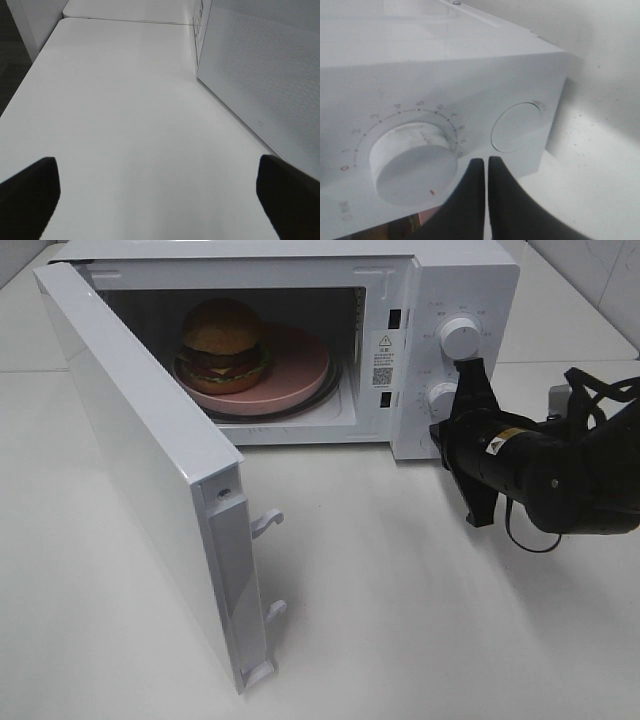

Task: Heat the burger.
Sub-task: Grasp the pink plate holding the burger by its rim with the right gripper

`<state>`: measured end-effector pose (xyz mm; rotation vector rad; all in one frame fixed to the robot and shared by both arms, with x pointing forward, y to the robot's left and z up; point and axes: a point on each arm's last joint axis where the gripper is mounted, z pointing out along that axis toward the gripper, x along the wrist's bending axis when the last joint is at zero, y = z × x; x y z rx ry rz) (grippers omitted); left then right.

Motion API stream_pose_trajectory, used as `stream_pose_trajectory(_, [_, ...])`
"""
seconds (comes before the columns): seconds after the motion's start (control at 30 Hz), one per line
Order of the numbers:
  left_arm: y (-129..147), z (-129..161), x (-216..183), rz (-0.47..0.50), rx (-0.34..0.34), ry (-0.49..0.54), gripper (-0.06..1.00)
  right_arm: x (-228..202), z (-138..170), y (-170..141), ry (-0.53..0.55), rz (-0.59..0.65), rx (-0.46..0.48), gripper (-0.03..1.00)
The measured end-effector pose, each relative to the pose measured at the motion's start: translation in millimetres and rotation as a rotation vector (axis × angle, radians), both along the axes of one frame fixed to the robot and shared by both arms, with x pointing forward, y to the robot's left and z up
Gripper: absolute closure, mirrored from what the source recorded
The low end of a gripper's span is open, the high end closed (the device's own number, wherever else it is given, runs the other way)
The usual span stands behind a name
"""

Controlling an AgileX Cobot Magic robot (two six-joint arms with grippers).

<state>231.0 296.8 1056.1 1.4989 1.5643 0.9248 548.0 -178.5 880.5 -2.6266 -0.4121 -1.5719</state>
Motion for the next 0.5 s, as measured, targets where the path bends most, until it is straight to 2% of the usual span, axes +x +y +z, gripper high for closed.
stream_pose_trajectory(0.23, [0.0,0.0,0.0,0.0,0.0,0.0,-0.05,-20.4,4.9,-3.4,0.081,0.092,-0.079,0.97])
stream_pose_trajectory(0.27, [0.0,0.0,0.0,0.0,0.0,0.0,-0.05,-26.7,7.8,-3.4,0.104,0.145,-0.12,0.97])
stream_pose_trajectory(0.33, [0.0,0.0,0.0,0.0,0.0,0.0,-0.05,-28.9,10.4,-3.3,0.11,0.171,-0.14,0.97])
stream_pose_trajectory(0.4, [0.0,0.0,0.0,0.0,0.0,0.0,-0.05,-34.2,19.8,-1.9,0.112,0.265,-0.217,0.97])
stream_pose_trajectory(0.43, [0.0,0.0,0.0,0.0,0.0,0.0,-0.05,-34.2,19.8,-1.9,0.112,0.265,-0.217,0.97])
stream_pose_trajectory(0.47, [0.0,0.0,0.0,0.0,0.0,0.0,-0.05,-37.4,27.1,-1.4,0.103,0.325,-0.273,0.97])
stream_pose_trajectory(0.5, [0.0,0.0,0.0,0.0,0.0,0.0,-0.05,-37.4,27.1,-1.4,0.103,0.325,-0.273,0.97])
